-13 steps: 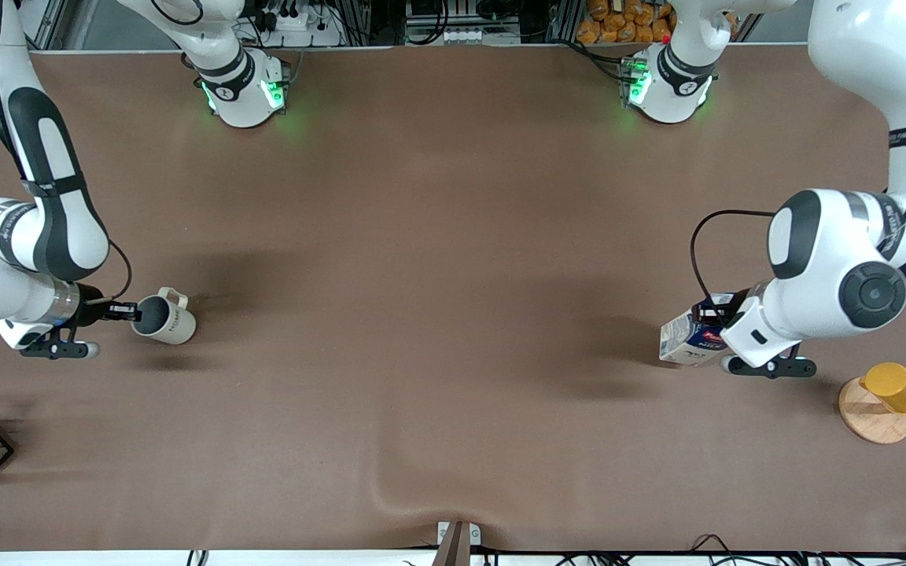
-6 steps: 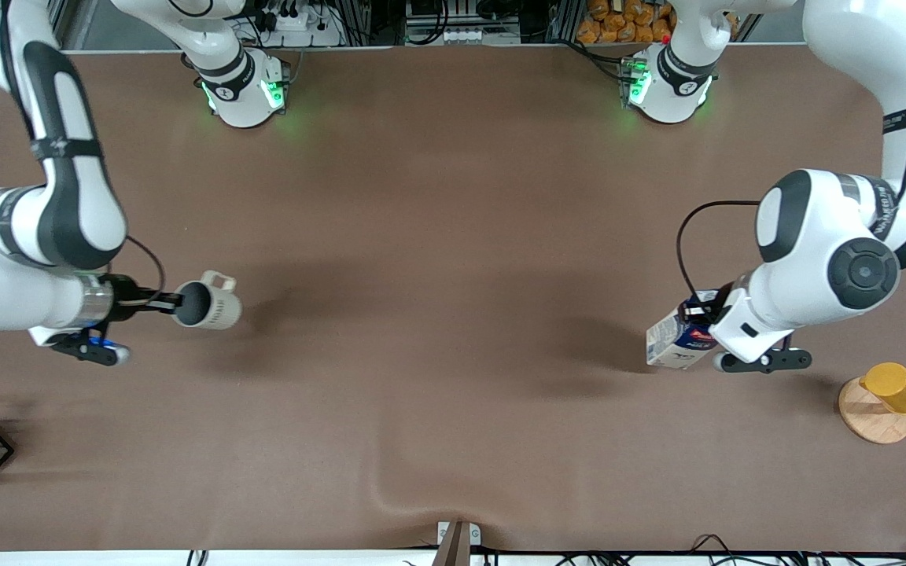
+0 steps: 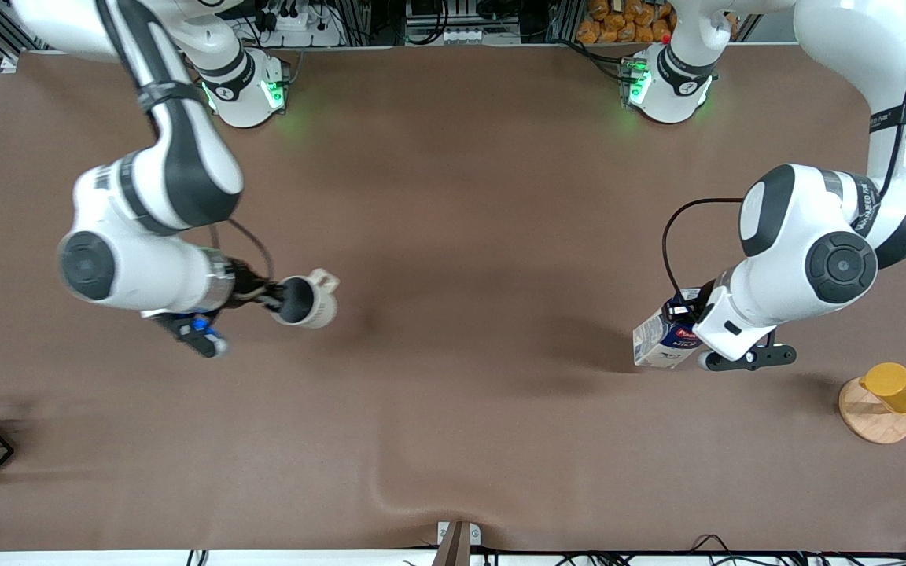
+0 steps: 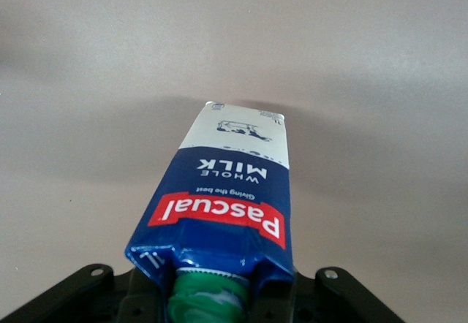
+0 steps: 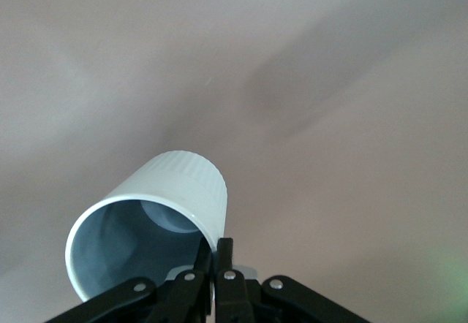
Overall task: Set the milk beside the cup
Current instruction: 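Carry the white mug with the right gripper toward the table middle, then set the mug down, open the right gripper and withdraw it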
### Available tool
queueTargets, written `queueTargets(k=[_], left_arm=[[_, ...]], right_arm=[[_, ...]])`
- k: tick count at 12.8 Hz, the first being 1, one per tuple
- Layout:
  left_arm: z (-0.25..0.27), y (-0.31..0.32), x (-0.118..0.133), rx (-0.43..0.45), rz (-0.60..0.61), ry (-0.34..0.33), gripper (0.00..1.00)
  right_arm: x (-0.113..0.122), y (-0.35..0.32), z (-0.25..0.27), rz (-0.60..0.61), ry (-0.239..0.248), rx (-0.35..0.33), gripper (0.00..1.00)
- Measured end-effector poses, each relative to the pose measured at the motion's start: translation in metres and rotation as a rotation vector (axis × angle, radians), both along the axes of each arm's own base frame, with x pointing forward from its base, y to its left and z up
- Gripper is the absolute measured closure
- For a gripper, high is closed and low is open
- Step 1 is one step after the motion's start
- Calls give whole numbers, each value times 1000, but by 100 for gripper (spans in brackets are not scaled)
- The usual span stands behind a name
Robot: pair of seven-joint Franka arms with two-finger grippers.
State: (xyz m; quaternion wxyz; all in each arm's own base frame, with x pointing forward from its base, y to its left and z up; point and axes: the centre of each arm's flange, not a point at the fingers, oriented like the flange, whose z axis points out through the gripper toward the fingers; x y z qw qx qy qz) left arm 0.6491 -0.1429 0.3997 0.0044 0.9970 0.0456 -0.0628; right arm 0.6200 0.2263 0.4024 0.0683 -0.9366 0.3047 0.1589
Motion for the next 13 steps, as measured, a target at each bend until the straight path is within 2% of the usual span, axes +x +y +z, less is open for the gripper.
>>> queueTargets(k=[1,3,5,7,13], left_arm=[[0,0,0,0,0,-1,70],[1,0,0,0,0,-1,70],[1,-4,-1,-1,-5,-1,70],[0,-9,-2,-1,-12,-1,70],[-1,-12,-3,-1,-17,2,70]], right_arm=[[0,20,-6,-49,5,1,97],[1,69,-31,-146,-31,-6,97],[-8,126,-59,-207,-66,-11,97],[-18,173,-79,-251,-76,-14,97],[-44,245,-143,-273,-122,-3,97]])
